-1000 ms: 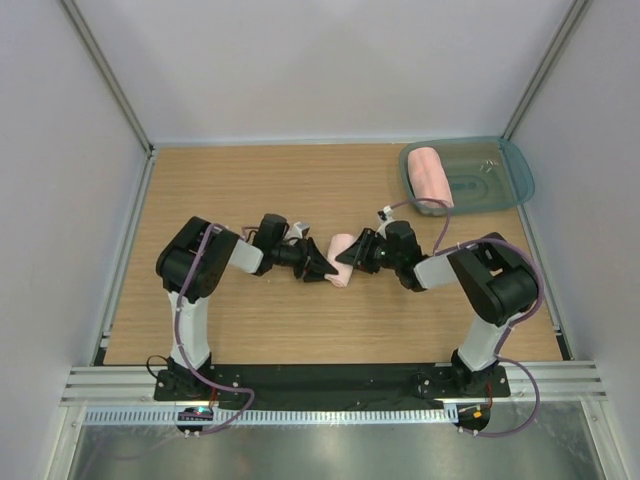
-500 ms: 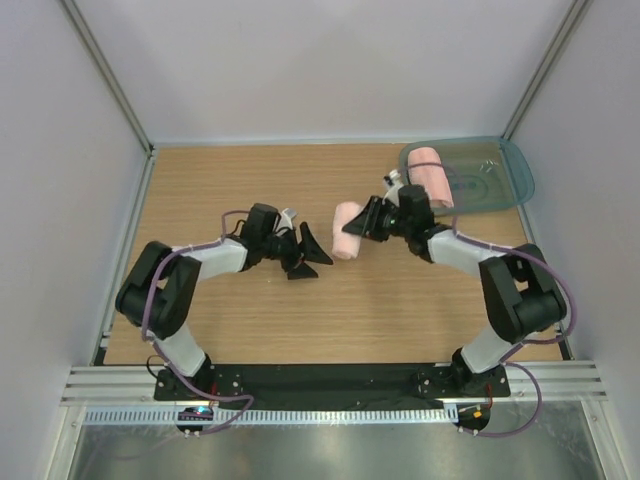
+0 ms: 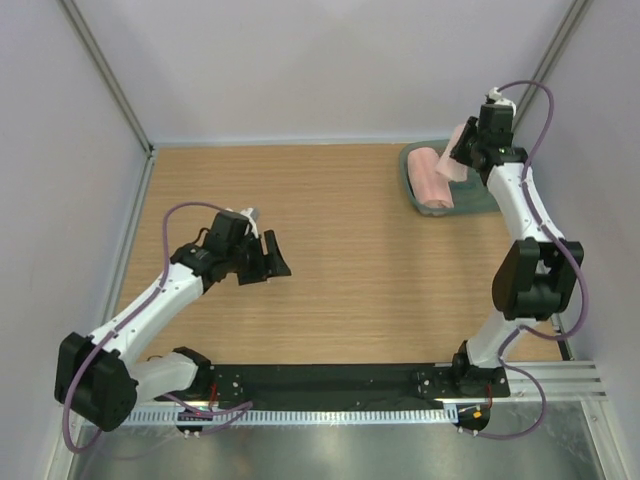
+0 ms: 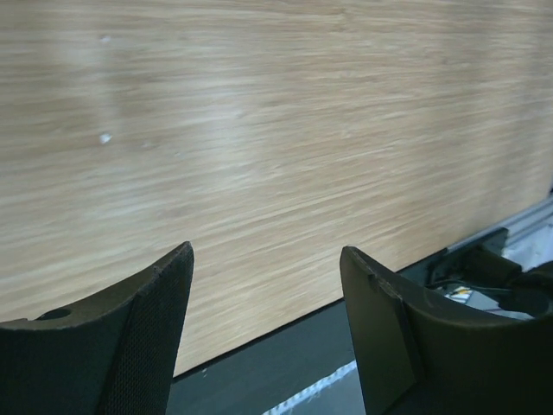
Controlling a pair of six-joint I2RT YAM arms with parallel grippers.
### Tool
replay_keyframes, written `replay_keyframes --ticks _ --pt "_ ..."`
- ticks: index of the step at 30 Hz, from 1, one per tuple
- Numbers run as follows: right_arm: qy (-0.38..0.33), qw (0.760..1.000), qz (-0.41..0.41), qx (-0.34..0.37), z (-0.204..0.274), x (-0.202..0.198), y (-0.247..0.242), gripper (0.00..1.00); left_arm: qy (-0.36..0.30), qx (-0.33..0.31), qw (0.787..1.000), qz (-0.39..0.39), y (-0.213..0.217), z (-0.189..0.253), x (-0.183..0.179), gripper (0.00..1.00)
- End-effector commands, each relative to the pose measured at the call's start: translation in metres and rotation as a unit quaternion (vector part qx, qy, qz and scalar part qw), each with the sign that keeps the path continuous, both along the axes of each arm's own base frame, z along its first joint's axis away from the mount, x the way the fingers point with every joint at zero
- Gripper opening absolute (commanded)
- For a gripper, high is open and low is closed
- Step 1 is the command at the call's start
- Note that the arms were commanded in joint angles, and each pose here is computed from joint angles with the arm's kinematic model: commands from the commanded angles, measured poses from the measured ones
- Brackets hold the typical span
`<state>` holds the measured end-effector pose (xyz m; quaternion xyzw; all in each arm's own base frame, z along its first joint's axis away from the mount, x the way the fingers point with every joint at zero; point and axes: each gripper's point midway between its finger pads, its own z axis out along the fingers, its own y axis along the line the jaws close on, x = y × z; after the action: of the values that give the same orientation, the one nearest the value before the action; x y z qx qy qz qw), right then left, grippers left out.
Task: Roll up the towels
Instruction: Place the rolled towel into the container
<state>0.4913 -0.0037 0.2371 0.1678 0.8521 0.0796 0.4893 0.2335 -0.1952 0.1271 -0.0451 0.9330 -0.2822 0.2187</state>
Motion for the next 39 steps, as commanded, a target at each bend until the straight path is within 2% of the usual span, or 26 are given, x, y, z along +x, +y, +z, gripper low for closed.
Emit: replay_keyframes --ticks 1,2,4,5,7,14,17,20,22,26,28,31,32,34,35,36,39 --pt "0.103 0.979 -0.111 -0.136 -0.034 -0.003 -0.075 0.01 -0.009 0.080 0.996 0.023 0.037 0.006 -0.015 0.70" --pt "0.096 0.975 -0.131 -0.148 -0.022 0.004 -0.089 0.01 -0.022 0.094 0.995 0.024 0.044 0.010 -0.014 0.70" --pt "0.144 0.963 -0.142 -0.177 -0.047 0.007 -0.104 0.01 -0.038 0.110 0.993 0.025 0.052 0.016 -0.015 0.71" --pt "0.144 0.954 -0.168 -0.200 -0.037 0.010 -0.119 0.01 -0.044 0.118 0.992 0.024 0.055 0.019 -0.015 0.71" --pt "0.182 0.941 -0.172 -0.229 -0.057 0.010 -0.130 0.01 -0.052 0.130 0.990 0.021 0.059 0.021 -0.013 0.71" --pt "0.213 0.940 -0.117 -0.239 -0.105 0.034 -0.125 0.01 -0.047 0.132 0.990 0.006 0.056 0.016 -0.013 0.71" --pt "0.205 0.955 -0.055 -0.209 -0.122 0.049 -0.106 0.01 -0.047 0.130 0.990 0.004 0.055 0.016 -0.013 0.71" --pt "0.204 0.969 0.022 -0.136 -0.148 0.057 -0.082 0.01 -0.046 0.131 0.990 0.002 0.055 0.015 -0.013 0.71" --pt "0.178 0.979 0.080 -0.058 -0.155 0.063 -0.059 0.01 -0.047 0.131 0.990 0.002 0.055 0.015 -0.012 0.71" --pt "0.155 0.979 0.124 0.054 -0.163 0.063 -0.051 0.01 -0.046 0.133 0.990 0.002 0.056 0.015 -0.013 0.71" --pt "0.151 0.976 0.116 0.102 -0.169 0.063 -0.061 0.02 -0.048 0.132 0.990 0.003 0.056 0.015 -0.013 0.70" --pt "0.150 0.975 0.114 0.122 -0.173 0.061 -0.065 0.07 -0.048 0.133 0.990 0.003 0.056 0.015 -0.012 0.70" --pt "0.153 0.974 0.110 0.123 -0.173 0.060 -0.066 0.16 -0.048 0.132 0.990 0.003 0.056 0.015 -0.013 0.70" --pt "0.150 0.974 0.109 0.132 -0.173 0.061 -0.064 0.24 -0.046 0.133 0.990 0.002 0.056 0.014 -0.012 0.70" --pt "0.151 0.973 0.108 0.136 -0.174 0.062 -0.062 0.36 -0.045 0.133 0.990 0.003 0.056 0.014 -0.012 0.70" --pt "0.146 0.972 0.115 0.143 -0.173 0.063 -0.059 0.41 -0.043 0.134 0.990 0.002 0.056 0.013 -0.012 0.70" --pt "0.135 0.969 0.129 0.162 -0.169 0.068 -0.050 0.43 -0.042 0.133 0.990 0.000 0.056 0.012 -0.013 0.70"
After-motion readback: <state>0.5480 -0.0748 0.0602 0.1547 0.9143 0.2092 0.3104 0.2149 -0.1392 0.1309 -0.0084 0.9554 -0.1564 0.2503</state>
